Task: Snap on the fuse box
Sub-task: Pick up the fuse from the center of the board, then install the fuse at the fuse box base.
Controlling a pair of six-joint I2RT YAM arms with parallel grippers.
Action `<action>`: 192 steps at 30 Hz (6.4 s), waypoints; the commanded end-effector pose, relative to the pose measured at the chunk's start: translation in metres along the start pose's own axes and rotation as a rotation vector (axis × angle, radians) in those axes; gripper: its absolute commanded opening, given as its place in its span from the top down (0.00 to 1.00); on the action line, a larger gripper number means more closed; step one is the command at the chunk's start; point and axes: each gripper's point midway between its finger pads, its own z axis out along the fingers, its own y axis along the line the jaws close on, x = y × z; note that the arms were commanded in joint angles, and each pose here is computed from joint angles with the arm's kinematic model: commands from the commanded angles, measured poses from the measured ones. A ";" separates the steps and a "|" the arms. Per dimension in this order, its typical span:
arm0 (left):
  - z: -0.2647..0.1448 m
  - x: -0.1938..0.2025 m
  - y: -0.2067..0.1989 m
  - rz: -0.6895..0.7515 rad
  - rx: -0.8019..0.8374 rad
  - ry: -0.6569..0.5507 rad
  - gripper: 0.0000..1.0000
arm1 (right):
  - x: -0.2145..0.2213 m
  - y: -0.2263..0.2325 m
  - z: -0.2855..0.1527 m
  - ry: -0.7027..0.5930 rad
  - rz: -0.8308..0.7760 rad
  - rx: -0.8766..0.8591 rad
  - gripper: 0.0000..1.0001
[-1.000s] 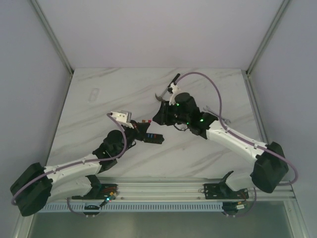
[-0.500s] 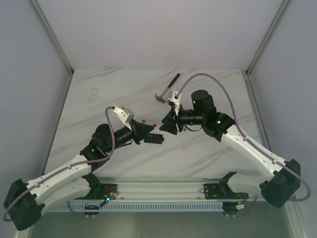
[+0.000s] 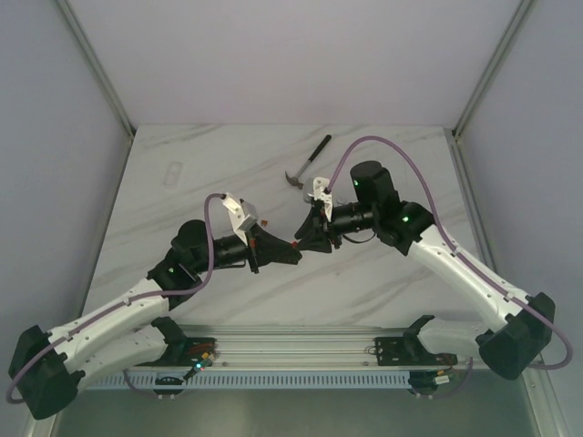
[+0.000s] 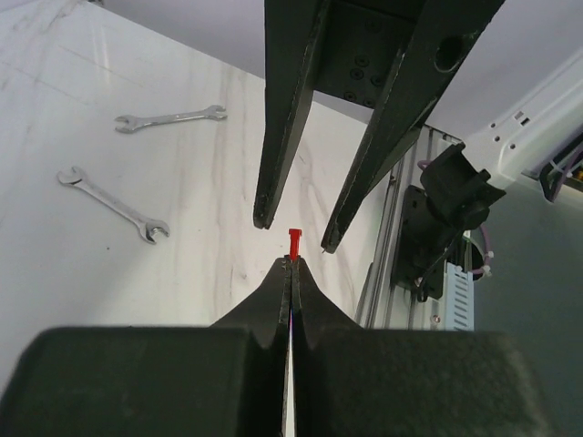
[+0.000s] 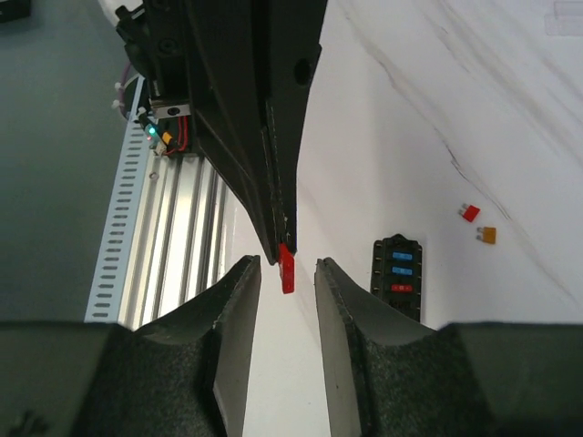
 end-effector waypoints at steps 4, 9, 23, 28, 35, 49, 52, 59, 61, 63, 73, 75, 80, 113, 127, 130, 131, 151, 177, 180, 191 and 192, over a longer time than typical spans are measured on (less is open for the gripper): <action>0.000 -0.015 -0.014 0.043 0.073 -0.018 1.00 | -0.009 0.012 -0.002 -0.007 -0.042 -0.084 0.69; 0.000 -0.014 -0.015 0.040 0.081 -0.014 1.00 | -0.007 0.014 -0.001 -0.004 -0.038 -0.099 0.79; -0.001 0.003 0.027 -0.025 -0.146 0.003 0.69 | 0.006 -0.009 -0.001 0.060 0.055 0.036 1.00; -0.012 0.033 0.081 -0.162 -0.425 0.047 0.51 | 0.030 -0.045 -0.002 0.138 0.244 0.273 1.00; -0.030 0.089 0.150 -0.413 -0.702 0.150 0.36 | 0.071 -0.071 0.003 0.229 0.502 0.537 1.00; -0.017 0.143 0.166 -0.666 -0.747 0.305 0.34 | 0.141 -0.082 0.008 0.401 0.914 0.876 1.00; -0.017 0.156 0.163 -0.725 -0.748 0.331 0.34 | 0.148 -0.083 0.014 0.456 0.968 0.899 1.00; -0.019 0.171 0.155 -0.819 -0.766 0.326 0.34 | 0.167 -0.082 0.026 0.579 1.028 0.916 1.00; -0.017 0.171 0.152 -0.834 -0.761 0.318 0.34 | 0.167 -0.083 0.030 0.583 1.023 0.919 1.00; -0.013 0.171 0.147 -0.848 -0.752 0.310 0.34 | 0.167 -0.084 0.031 0.594 1.021 0.932 1.00; 0.003 0.181 0.130 -0.915 -0.743 0.289 0.34 | 0.172 -0.088 0.034 0.629 0.990 0.959 1.00; -0.002 0.183 0.132 -0.916 -0.768 0.278 0.34 | 0.173 -0.089 0.033 0.638 0.975 0.961 1.00; -0.009 0.169 0.133 -0.897 -0.796 0.233 0.34 | 0.179 -0.091 0.034 0.676 0.942 0.957 1.00; -0.011 0.182 0.150 -0.842 -0.884 0.315 0.45 | 0.189 -0.104 0.047 0.773 0.872 1.058 1.00; -0.012 0.187 0.150 -0.849 -0.886 0.329 0.47 | 0.201 -0.101 0.055 0.811 0.882 1.046 1.00; -0.012 0.188 0.150 -0.851 -0.888 0.332 0.47 | 0.205 -0.100 0.054 0.826 0.881 1.051 1.00; -0.013 0.188 0.149 -0.852 -0.888 0.334 0.47 | 0.206 -0.101 0.054 0.826 0.881 1.054 1.00; -0.014 0.195 0.148 -0.866 -0.890 0.353 0.49 | 0.228 -0.095 0.054 0.905 0.872 1.079 1.00; -0.021 0.208 0.144 -0.944 -0.899 0.329 0.57 | 0.300 -0.055 0.060 1.109 0.960 0.980 1.00; -0.022 0.209 0.145 -0.945 -0.902 0.329 0.57 | 0.309 -0.051 0.057 1.141 0.970 0.976 1.00; -0.024 0.212 0.143 -0.948 -0.899 0.338 0.57 | 0.342 -0.043 0.043 1.230 0.992 0.968 1.00; -0.024 0.211 0.143 -0.949 -0.897 0.335 0.57 | 0.339 -0.045 0.043 1.219 0.985 0.973 1.00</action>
